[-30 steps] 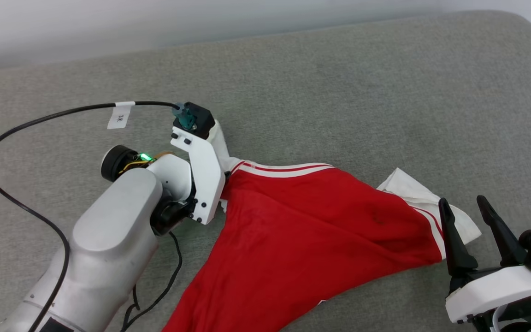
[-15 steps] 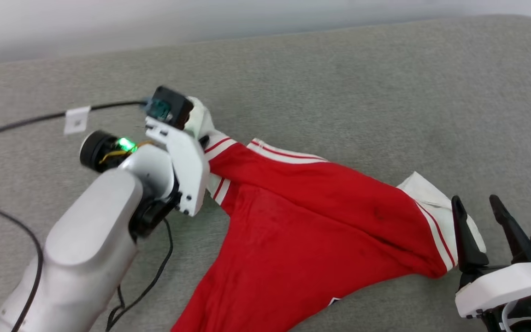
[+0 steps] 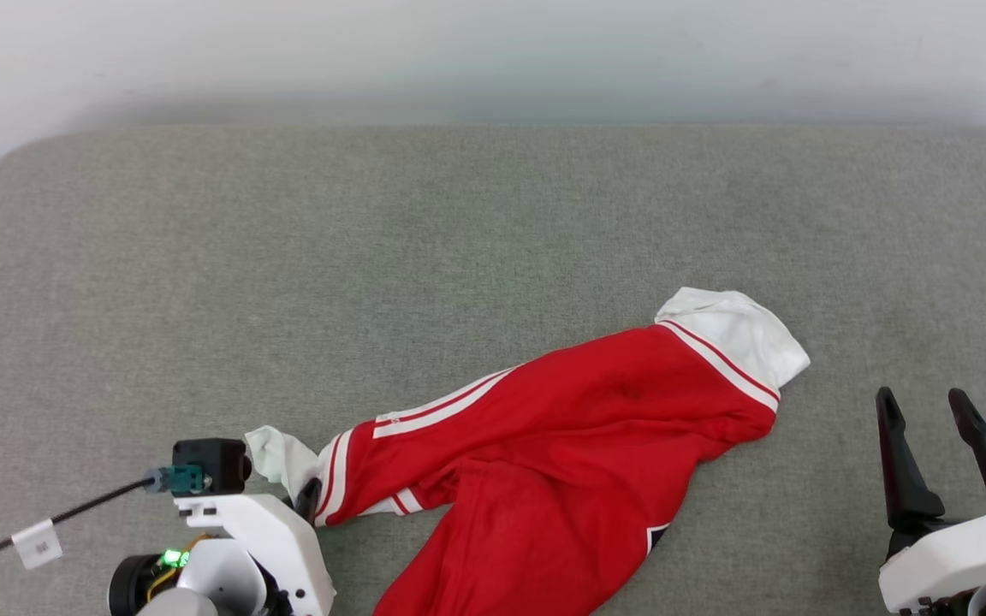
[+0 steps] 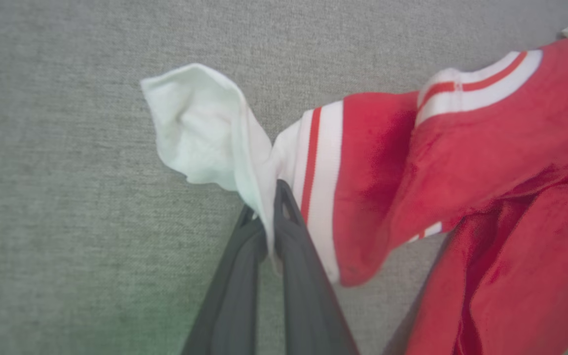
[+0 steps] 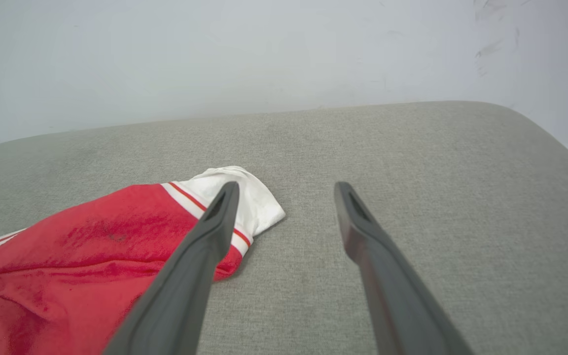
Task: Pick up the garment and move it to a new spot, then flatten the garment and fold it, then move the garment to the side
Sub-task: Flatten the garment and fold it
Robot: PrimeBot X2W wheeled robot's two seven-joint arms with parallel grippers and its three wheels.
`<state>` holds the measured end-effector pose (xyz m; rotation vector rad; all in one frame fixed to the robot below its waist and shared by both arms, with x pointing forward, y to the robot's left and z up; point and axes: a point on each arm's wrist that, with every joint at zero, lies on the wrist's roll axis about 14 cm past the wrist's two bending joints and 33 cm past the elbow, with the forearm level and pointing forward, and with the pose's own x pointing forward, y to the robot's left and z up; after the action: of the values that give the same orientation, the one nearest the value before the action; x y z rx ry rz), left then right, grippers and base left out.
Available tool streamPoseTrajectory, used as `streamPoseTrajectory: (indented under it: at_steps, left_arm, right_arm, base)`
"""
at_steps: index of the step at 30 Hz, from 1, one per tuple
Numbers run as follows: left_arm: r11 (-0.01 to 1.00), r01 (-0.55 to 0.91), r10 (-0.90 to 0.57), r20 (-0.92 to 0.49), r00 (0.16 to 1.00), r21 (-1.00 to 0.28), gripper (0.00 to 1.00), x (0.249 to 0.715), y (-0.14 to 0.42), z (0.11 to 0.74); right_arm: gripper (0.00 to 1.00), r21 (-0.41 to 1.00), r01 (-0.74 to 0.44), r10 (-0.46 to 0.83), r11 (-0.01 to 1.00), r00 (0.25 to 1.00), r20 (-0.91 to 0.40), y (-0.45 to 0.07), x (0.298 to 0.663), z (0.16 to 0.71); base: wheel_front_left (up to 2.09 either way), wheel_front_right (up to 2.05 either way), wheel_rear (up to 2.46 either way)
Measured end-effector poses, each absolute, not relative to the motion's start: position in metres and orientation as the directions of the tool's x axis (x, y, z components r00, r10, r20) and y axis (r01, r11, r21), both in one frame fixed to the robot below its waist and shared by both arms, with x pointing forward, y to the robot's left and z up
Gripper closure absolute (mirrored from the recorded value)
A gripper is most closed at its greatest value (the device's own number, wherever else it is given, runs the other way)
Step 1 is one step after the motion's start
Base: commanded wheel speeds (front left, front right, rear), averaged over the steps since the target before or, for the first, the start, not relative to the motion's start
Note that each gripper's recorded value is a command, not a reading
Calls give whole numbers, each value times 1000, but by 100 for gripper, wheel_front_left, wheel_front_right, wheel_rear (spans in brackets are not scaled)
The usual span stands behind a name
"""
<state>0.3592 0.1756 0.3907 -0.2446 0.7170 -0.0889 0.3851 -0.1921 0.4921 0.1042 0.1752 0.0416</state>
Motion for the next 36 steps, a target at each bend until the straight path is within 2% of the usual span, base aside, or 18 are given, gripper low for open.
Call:
streamPoseTrajectory:
  at_steps: [1,5,10,15,19,26,31,36]
  left_arm:
    - [965,-20,-155,-632,759,-260,0,357,176,391]
    - [964,-50,-101,-536,838,-260,0,362,182,409]
    - [978,-12,-50,-295,954,-206,0,382,186,460]
    - [988,68,-78,-70,994,-137,0,388,172,506]
    - [988,112,-109,41,993,-109,0,387,159,528]
    - [989,118,-108,115,988,-87,0,387,156,544]
    - [989,114,-101,133,986,-96,0,393,153,547]
    - [989,98,-83,128,988,-115,0,404,153,542]
  right_arm:
    - [0,107,-36,53,994,984,-167,-191,385,494]
    - [0,106,-45,62,993,985,-159,-189,379,500]
    - [0,101,-41,56,994,987,-149,-191,366,508]
    - [0,107,-35,49,994,990,-135,-194,353,516]
    - [0,121,-30,45,992,991,-123,-196,348,521]
    - [0,191,21,24,981,972,-233,-209,355,496]
    - [0,213,20,56,977,937,-344,-220,394,481]
    - [0,203,-58,153,978,856,-495,-210,439,464]
  base:
    - [0,0,0]
    - [0,0,0]
    - [0,0,0]
    - [0,0,0]
    - [0,0,0]
    - [0,0,0]
    - [0,0,0]
    - [0,0,0]
